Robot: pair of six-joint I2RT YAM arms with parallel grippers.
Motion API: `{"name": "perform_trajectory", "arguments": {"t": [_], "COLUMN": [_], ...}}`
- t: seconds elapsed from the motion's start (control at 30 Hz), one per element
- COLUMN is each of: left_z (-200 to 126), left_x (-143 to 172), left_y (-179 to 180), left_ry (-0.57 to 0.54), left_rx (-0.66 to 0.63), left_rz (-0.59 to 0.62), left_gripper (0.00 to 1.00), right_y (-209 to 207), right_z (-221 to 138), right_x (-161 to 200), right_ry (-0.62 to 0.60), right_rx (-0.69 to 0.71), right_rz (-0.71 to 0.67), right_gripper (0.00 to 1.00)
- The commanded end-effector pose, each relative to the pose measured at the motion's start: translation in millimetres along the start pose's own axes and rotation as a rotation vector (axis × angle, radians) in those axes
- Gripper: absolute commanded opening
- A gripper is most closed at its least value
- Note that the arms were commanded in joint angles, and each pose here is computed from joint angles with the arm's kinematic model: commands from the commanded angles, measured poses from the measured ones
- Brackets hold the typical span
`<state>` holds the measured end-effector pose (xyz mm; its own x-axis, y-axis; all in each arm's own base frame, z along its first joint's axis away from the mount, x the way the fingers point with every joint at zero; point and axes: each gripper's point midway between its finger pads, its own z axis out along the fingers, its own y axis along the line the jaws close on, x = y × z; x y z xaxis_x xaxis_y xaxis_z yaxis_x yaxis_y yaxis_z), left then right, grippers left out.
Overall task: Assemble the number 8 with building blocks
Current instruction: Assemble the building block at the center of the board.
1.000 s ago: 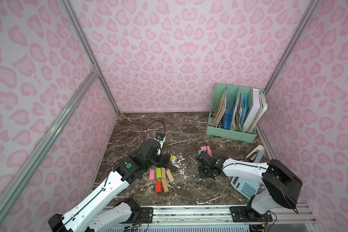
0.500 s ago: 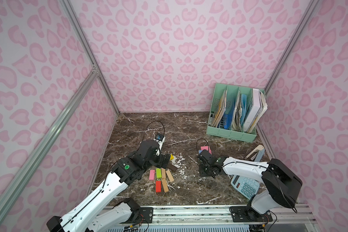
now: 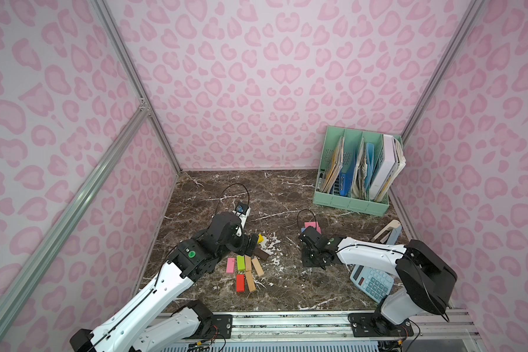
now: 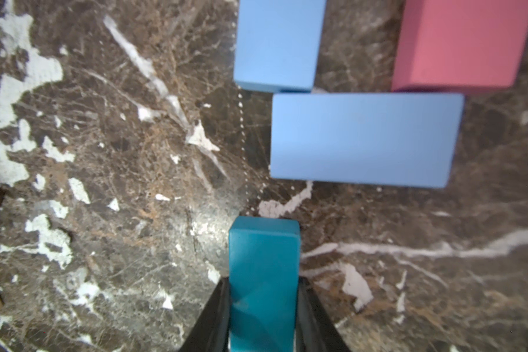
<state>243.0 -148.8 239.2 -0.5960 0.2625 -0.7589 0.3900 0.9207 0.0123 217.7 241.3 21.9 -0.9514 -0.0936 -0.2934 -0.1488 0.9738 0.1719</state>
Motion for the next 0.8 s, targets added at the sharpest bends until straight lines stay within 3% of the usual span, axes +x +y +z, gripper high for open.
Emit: {"name": "perform_trajectory", "arguments": {"t": [0.0,0.53,0.77], "left_z": [0.9,2.3,2.7], "left_x": [1.3,2.4,2.5], "left_y": [-0.5,-1.0,-1.0], "left_ry": [0.005,0.013,0.014], "left_rx": [0.003,0.003,0.004], "left_rz": [0.009,0.013,0.013], "left_gripper": [0.98,0.98,0.99], "right_y": [-5.4,-2.9,-0.9], "right_z": [-0.5,-0.1,0.7], "right_x": [-3.2,-14.7,-14.5], "right_ry": [-0.008,-0.024,-0.018], "right_rx": [0.038,0.033,0.028], "right_rz": [0.009,0.019,0.013], "right_gripper": [0.26,0.24,0.30]}}
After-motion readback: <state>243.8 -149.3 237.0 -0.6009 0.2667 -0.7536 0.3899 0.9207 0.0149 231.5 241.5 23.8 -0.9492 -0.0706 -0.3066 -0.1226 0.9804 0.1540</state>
